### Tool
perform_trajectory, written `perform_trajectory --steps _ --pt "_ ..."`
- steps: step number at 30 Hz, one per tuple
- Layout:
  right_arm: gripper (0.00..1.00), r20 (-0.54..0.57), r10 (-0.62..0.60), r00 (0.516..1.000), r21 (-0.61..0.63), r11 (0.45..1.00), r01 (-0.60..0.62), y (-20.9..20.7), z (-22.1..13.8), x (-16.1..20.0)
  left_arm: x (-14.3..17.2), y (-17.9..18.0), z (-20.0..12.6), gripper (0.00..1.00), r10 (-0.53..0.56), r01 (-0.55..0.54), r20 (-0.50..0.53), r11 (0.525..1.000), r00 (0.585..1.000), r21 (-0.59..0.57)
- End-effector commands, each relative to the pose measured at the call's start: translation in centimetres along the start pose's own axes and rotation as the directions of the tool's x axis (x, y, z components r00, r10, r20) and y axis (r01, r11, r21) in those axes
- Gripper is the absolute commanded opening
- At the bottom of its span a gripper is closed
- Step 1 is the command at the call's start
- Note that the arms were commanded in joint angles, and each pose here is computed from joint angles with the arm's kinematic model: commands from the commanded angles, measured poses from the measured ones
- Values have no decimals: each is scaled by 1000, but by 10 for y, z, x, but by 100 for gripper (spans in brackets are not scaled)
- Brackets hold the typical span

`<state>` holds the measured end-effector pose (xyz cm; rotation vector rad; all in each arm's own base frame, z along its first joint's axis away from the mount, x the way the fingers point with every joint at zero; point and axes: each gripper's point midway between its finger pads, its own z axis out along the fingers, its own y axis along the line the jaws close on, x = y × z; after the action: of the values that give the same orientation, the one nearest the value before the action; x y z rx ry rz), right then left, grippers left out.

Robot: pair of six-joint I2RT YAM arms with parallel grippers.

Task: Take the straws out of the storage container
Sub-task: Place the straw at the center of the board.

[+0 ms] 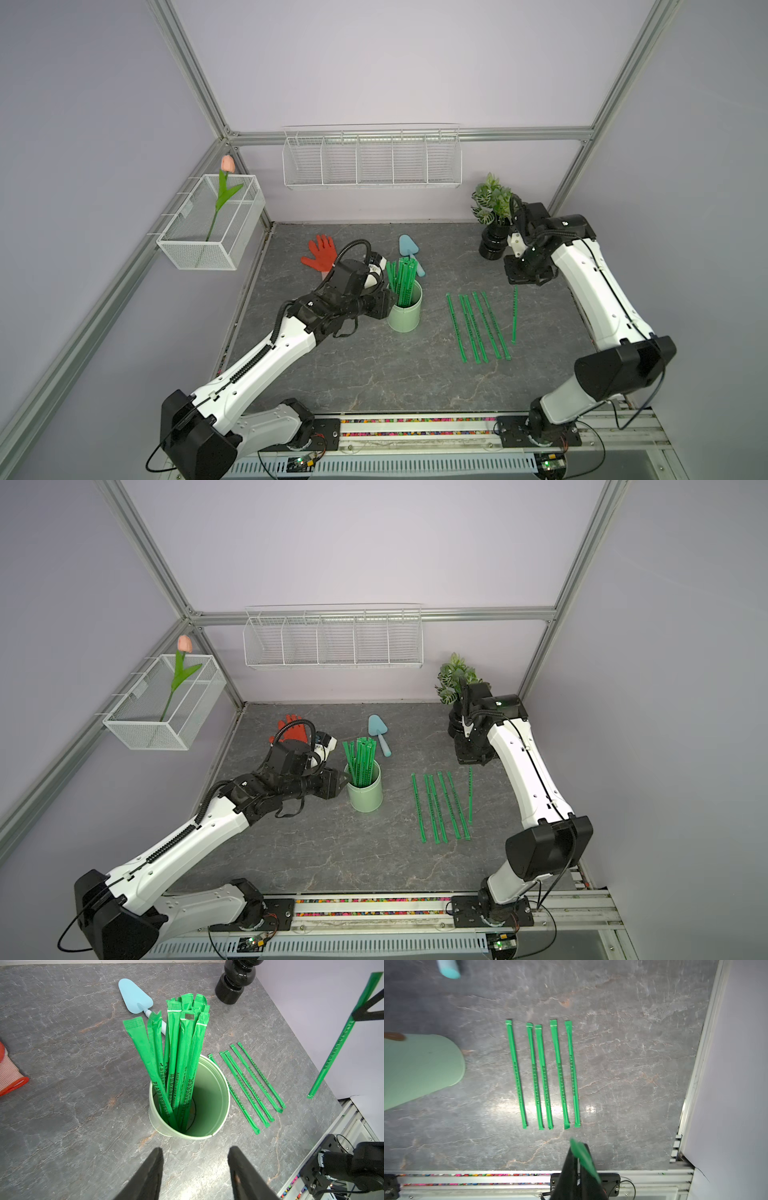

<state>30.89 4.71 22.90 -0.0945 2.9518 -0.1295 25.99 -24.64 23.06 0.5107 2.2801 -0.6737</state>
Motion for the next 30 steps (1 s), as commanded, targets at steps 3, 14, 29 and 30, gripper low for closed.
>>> perform_trajectory --steps 3,14,29,30 --pt "7 -178 -7 984 111 993 27 -15 32 18 -9 -5 -4 54 -3 2 26 1000 1000 13" --pt "7 -322 10 947 118 993 29 -29 83 17 -8 -4 -4 54 -1 1 25 1000 1000 10" --pt "8 -435 -30 900 51 997 58 -18 147 4 -7 -2 -1 54 0 0 17 1000 1000 -1" --pt "8 -441 -33 897 50 997 61 -18 150 2 -6 -2 -1 54 0 0 14 1000 1000 -1"
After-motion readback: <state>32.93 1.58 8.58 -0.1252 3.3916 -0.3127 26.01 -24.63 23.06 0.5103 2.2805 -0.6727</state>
